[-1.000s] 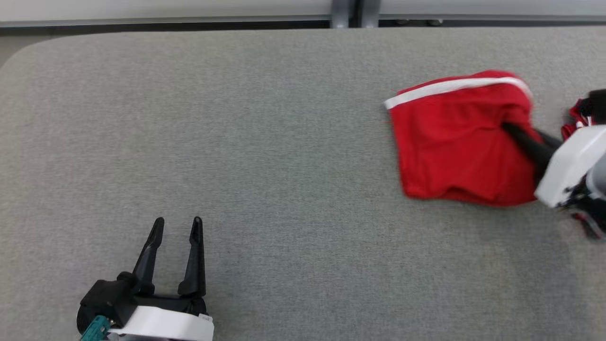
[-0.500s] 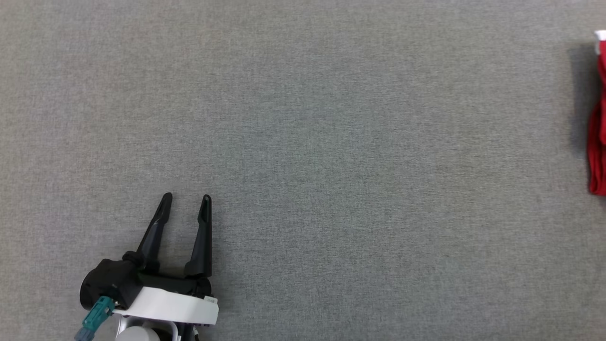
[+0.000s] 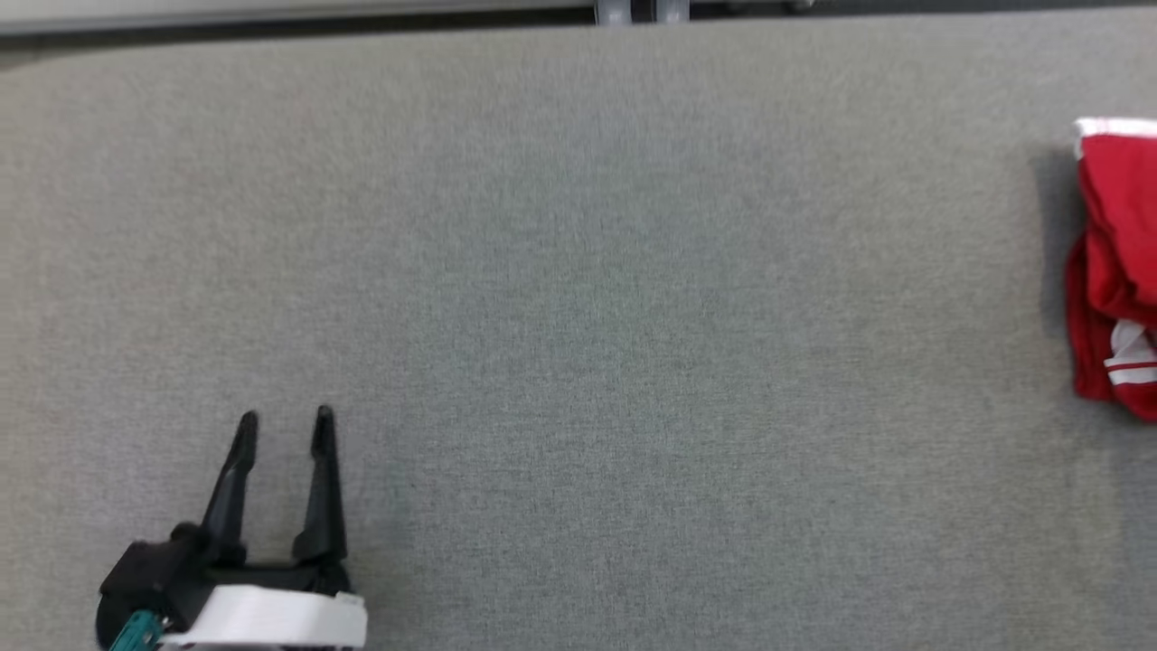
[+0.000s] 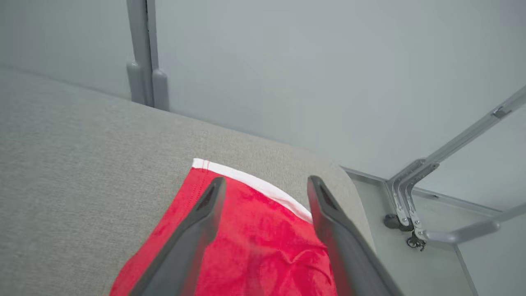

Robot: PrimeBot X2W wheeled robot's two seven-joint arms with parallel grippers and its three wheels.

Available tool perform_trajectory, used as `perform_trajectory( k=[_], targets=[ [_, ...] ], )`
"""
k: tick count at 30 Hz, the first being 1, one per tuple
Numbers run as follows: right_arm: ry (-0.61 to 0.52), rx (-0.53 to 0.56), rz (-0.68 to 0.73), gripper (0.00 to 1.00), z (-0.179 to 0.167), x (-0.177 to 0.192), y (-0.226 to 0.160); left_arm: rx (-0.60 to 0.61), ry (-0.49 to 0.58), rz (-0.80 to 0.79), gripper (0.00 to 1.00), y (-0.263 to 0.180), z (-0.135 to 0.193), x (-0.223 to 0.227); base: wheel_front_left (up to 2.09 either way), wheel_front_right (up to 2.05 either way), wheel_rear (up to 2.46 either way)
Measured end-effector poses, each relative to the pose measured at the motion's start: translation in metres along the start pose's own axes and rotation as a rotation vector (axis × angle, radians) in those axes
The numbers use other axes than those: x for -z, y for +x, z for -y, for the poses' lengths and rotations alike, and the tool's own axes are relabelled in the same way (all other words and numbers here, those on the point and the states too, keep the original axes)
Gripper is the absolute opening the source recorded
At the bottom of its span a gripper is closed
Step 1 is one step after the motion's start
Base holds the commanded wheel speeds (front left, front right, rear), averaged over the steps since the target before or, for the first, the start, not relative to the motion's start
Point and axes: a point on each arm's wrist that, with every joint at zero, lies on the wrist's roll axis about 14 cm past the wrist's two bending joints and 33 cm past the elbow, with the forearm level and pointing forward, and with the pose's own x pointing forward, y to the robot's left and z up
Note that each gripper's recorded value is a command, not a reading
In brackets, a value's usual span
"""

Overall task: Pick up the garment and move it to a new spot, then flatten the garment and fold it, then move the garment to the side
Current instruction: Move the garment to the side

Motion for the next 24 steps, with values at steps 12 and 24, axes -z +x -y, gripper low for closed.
perform_trajectory(
  k=[12,24],
  targets=[
    [0.131,-0.094,0.438,1.00,-0.101,-0.013,-0.111,-0.071,0.030,0.079,1.00,-0.056,-0.020,-0.028,0.00,0.00,0.00],
    [0.245,-0.132,0.433,1.00,-0.168,0.007,-0.161,-0.071,0.033,0.106,1.00,-0.081,-0.024,-0.033,0.00,0.00,0.00]
  ],
)
